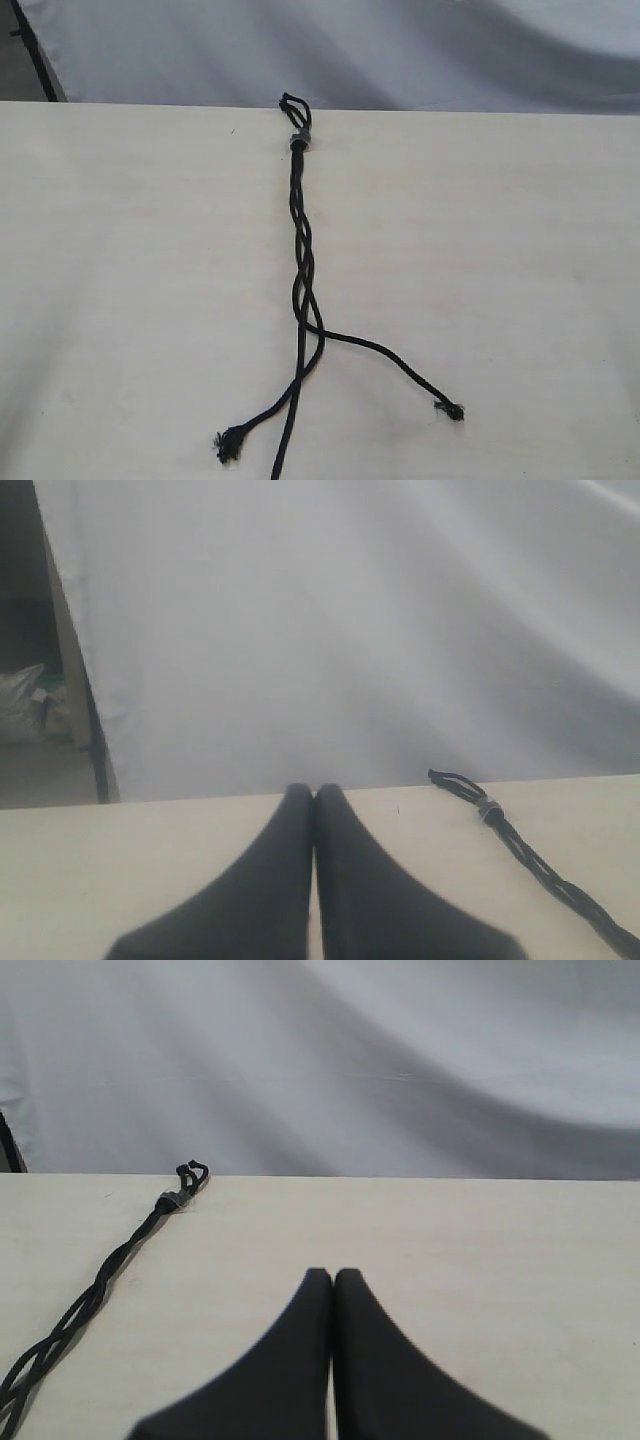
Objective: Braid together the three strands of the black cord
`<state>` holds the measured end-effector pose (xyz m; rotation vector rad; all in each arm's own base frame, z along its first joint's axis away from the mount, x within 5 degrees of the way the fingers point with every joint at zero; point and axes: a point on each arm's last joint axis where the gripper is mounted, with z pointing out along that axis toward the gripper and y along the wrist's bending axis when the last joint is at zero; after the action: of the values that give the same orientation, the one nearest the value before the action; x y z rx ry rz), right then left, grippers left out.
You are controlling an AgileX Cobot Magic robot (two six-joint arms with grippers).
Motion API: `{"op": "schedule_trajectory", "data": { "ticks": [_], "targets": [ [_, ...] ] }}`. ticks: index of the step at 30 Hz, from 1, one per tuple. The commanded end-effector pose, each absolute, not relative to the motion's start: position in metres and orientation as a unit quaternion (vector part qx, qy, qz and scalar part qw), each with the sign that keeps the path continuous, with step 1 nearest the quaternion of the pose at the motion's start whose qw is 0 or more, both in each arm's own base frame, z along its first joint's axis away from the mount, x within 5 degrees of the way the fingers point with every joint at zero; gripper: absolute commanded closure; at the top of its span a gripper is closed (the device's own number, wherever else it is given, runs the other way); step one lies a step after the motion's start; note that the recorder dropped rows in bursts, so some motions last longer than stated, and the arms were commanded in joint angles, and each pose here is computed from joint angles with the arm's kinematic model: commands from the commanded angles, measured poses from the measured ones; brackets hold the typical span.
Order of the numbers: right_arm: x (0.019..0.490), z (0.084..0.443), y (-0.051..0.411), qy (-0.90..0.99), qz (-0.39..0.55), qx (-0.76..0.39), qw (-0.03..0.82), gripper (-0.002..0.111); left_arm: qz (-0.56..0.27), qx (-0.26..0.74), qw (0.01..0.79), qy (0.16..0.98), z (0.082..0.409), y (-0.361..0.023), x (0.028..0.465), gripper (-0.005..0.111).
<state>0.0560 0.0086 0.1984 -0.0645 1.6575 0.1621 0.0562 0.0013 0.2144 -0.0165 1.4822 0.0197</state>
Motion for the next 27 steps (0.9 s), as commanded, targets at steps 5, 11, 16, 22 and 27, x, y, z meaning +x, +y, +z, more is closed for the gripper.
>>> {"op": "schedule_trajectory", "data": {
  "ticks": [5, 11, 16, 22, 27],
  "targets": [
    [0.0556, 0.1981, 0.0083, 0.734, 0.069, -0.029, 0.675, 0.108, 0.007, -0.010, 0.735, 0.678, 0.2127, 0.0013, 0.0562, 0.106],
    [0.0556, 0.1981, 0.0083, 0.734, 0.069, -0.029, 0.675, 0.108, 0.007, -0.010, 0.735, 0.678, 0.2127, 0.0013, 0.0562, 0.106],
    [0.0556, 0.1981, 0.0083, 0.734, 0.069, -0.029, 0.675, 0.108, 0.007, -0.010, 0.735, 0.678, 0.2127, 0.0013, 0.0562, 0.106],
    [0.0556, 0.1981, 0.0083, 0.734, 0.069, -0.029, 0.675, 0.108, 0.007, -0.010, 0.735, 0.678, 0.2127, 0.0013, 0.0562, 0.106],
    [0.0556, 0.1981, 0.0083, 0.734, 0.072, -0.025, 0.675, 0.108, 0.007, -0.010, 0.735, 0.678, 0.2127, 0.0013, 0.0562, 0.106]
  ]
}}
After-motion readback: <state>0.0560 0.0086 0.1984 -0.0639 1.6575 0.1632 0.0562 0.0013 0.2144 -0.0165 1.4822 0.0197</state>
